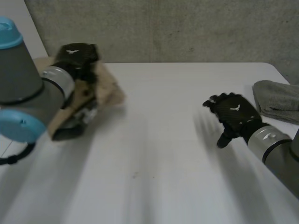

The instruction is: Fold the laundry.

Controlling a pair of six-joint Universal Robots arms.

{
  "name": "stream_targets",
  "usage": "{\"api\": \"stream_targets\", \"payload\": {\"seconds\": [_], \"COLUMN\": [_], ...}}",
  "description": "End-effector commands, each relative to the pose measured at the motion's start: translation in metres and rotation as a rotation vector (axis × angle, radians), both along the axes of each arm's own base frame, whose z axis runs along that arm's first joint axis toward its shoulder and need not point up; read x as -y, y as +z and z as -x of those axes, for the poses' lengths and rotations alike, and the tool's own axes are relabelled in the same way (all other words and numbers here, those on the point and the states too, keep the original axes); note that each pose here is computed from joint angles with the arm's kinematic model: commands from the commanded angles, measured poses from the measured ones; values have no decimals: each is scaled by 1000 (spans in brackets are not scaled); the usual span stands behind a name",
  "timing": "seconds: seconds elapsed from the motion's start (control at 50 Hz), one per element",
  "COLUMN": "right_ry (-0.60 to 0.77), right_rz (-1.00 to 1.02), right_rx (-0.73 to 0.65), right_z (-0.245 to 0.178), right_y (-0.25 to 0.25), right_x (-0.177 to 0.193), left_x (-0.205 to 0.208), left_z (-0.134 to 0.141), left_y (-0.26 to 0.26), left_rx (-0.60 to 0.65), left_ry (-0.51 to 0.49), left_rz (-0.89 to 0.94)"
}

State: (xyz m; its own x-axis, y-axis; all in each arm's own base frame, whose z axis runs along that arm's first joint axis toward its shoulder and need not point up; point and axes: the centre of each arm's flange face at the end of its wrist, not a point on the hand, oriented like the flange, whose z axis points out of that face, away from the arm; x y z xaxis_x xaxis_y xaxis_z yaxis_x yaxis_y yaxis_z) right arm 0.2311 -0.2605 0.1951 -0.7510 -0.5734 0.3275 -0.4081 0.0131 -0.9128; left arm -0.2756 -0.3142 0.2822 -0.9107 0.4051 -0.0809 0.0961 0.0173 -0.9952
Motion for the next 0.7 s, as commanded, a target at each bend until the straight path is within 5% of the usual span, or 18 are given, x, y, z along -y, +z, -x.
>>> {"api": "stream_targets", "payload": {"seconds": [0.02, 0.1, 0.16, 0.36, 0.52, 0.7], "right_ry": [-101, -103, -100, -72, 14, 64], "right_rz": [36, 30, 32, 6, -179, -176], "right_rx": [-3, -5, -5, -18, -63, -15], "right_z": [17, 18, 17, 11, -2, -20], "right_y": [5, 3, 4, 5, -3, -18], "right_x": [19, 19, 19, 9, -34, -52], "left_x": [-105, -149, -144, -72, -43, -21], "left_z": [68, 97, 95, 33, 9, 20], "left_y": [-30, -60, -60, -35, -40, -88], "left_rx": [-78, 13, 55, 103, 119, 279], "left_ry": [-315, -448, -435, -180, -99, -267], "left_rz": [-178, -234, -204, -110, -107, -107]}}
